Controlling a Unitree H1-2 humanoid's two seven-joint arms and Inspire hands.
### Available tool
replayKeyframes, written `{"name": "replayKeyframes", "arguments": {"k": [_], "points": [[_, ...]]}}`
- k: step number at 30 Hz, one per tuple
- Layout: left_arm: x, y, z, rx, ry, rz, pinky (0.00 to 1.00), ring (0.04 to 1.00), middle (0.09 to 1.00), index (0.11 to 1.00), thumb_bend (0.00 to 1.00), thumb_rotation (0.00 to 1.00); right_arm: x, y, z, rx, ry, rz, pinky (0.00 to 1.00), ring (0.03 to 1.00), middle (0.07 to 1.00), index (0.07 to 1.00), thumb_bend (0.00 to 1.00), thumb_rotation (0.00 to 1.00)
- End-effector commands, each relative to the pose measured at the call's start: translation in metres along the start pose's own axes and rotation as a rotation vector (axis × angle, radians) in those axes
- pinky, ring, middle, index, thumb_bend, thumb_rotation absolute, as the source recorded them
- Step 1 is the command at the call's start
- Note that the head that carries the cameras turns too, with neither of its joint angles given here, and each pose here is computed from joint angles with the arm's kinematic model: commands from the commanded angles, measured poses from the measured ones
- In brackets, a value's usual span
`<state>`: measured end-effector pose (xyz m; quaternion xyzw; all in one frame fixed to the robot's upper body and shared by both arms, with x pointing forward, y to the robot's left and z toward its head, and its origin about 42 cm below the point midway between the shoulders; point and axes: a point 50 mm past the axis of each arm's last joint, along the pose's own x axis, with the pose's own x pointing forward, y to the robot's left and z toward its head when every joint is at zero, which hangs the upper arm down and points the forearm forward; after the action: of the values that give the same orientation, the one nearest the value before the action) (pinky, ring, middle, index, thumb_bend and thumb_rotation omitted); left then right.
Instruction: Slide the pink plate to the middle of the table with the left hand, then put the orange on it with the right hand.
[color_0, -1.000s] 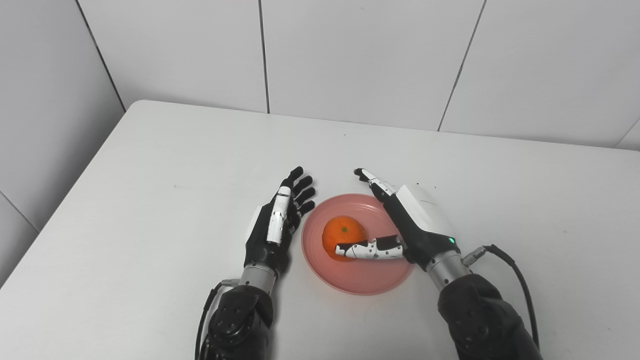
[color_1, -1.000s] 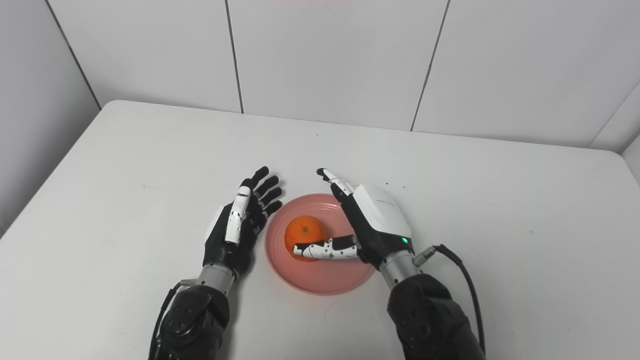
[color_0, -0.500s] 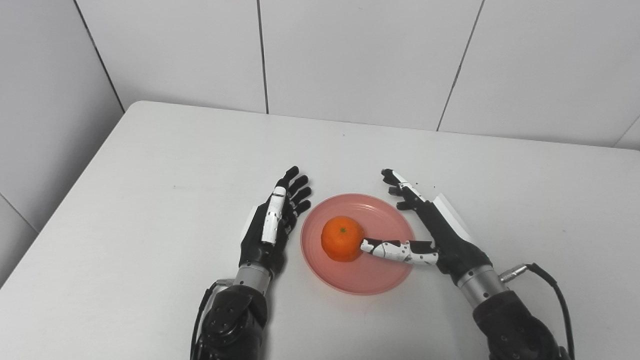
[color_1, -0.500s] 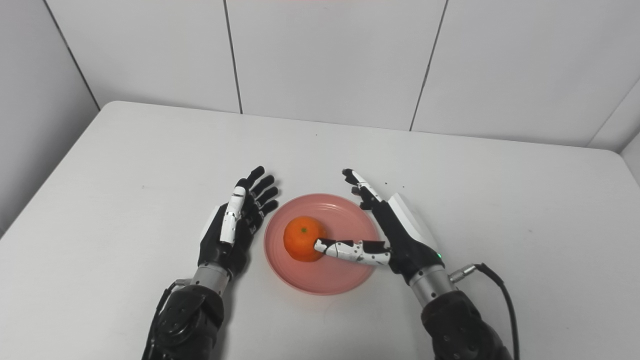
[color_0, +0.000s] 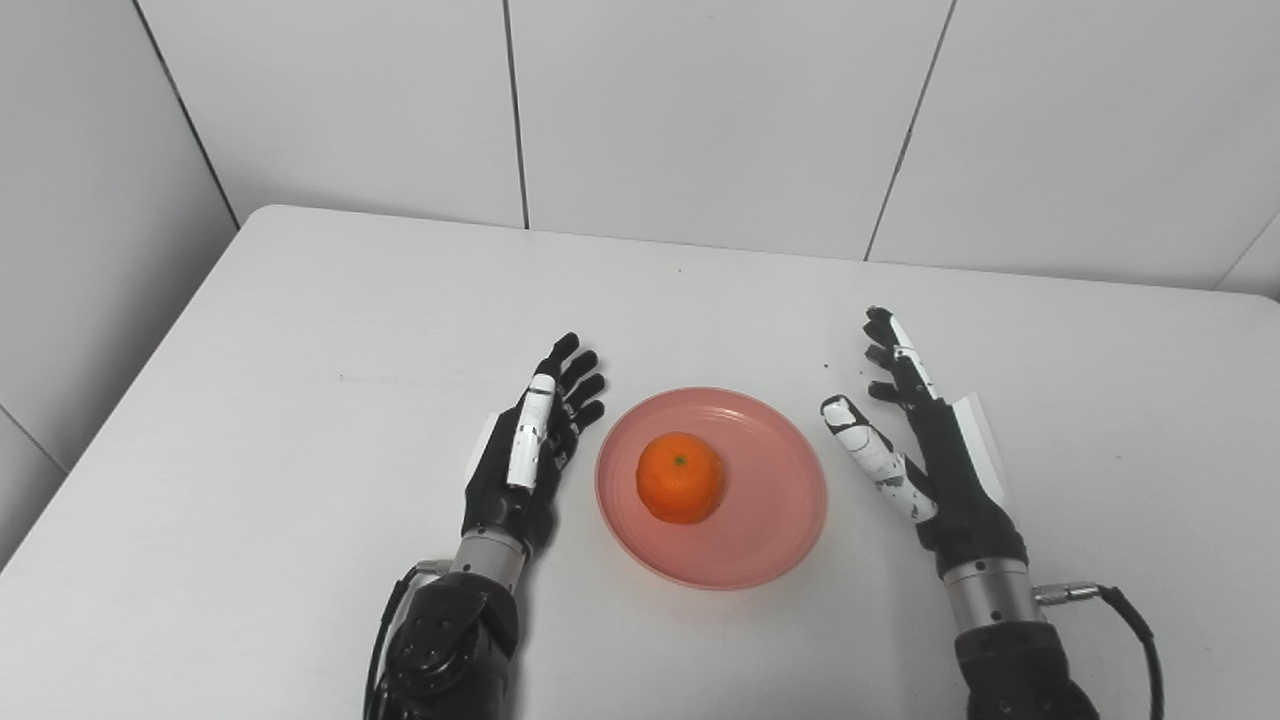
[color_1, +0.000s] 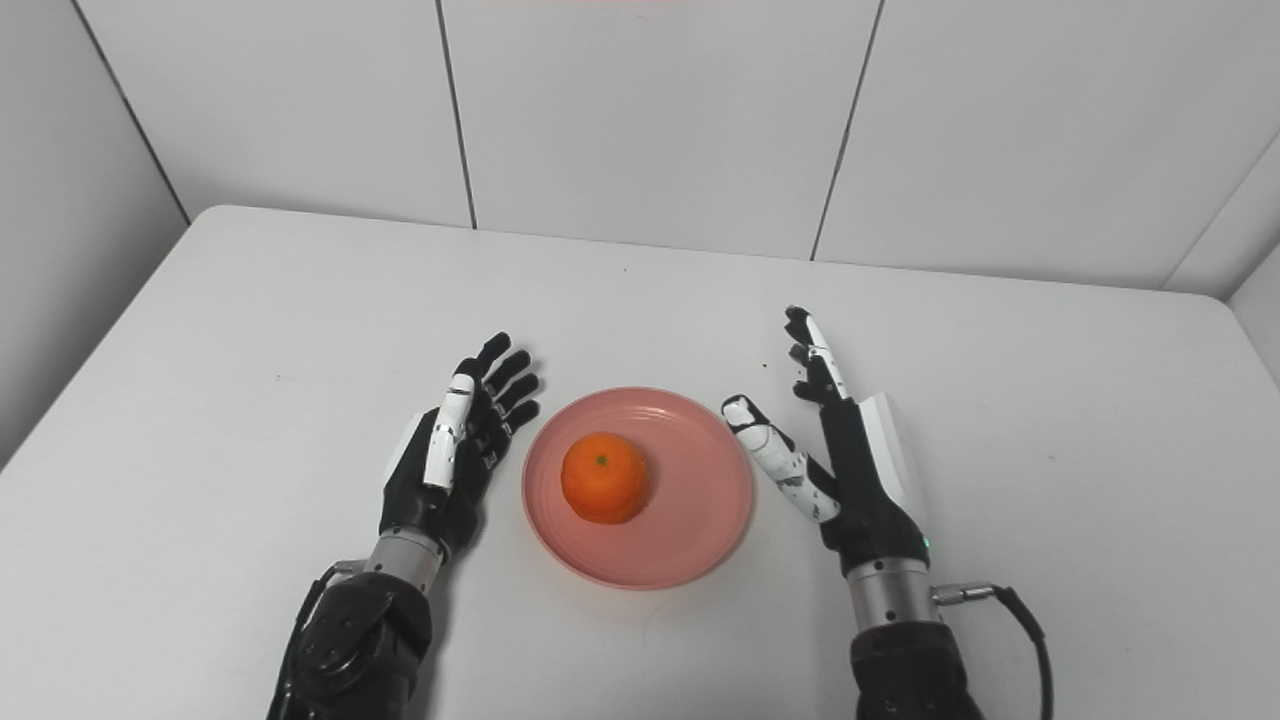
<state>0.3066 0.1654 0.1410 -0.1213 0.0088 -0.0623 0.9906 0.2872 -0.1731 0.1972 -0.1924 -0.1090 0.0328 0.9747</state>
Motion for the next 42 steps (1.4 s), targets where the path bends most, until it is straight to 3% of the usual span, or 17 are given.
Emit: {"name": "replayKeyframes", "arguments": {"k": [1,9,20,23,25,26,36,42], "points": [[-0.004,0.000,0.006,0.015,-0.033,-0.007,0.92,0.924,0.937,0.927,0.42,1.00,0.005,-0.003,0.012,0.054,-0.083,-0.039,0.85,0.943,0.965,0.958,0.83,1.00],[-0.011,0.001,0.013,0.053,-0.043,-0.013,0.91,0.929,0.946,0.937,0.43,1.00,0.000,0.009,0.000,0.251,-0.030,-0.070,0.90,0.959,0.977,0.964,0.87,1.00],[-0.021,0.002,0.015,0.089,-0.060,-0.045,0.95,0.963,0.978,0.972,0.46,1.00,-0.006,0.027,-0.013,0.372,0.041,-0.095,0.92,0.941,0.961,0.972,0.78,1.00],[-0.022,0.001,0.015,0.100,-0.069,-0.062,0.98,0.978,0.993,0.987,0.46,1.00,-0.006,0.031,-0.014,0.411,0.056,-0.094,0.93,0.945,0.965,0.975,0.73,1.00],[-0.023,0.001,0.015,0.107,-0.072,-0.070,0.99,0.987,0.999,0.998,0.47,1.00,-0.007,0.034,-0.014,0.445,0.071,-0.090,0.95,0.952,0.968,0.976,0.64,1.00],[-0.023,0.001,0.016,0.109,-0.071,-0.073,0.99,0.992,1.000,1.000,0.47,1.00,-0.007,0.035,-0.013,0.458,0.076,-0.089,0.96,0.957,0.972,0.977,0.54,1.00],[-0.026,0.001,0.013,0.113,-0.065,-0.100,1.00,1.000,1.000,1.000,0.45,1.00,-0.014,0.049,-0.014,0.483,0.100,-0.088,0.96,0.965,0.978,0.981,0.23,1.00],[-0.026,0.000,0.013,0.107,-0.055,-0.106,1.00,1.000,1.000,1.000,0.44,1.00,-0.015,0.050,-0.012,0.487,0.103,-0.075,0.98,0.990,1.000,1.000,0.22,1.00]]}}
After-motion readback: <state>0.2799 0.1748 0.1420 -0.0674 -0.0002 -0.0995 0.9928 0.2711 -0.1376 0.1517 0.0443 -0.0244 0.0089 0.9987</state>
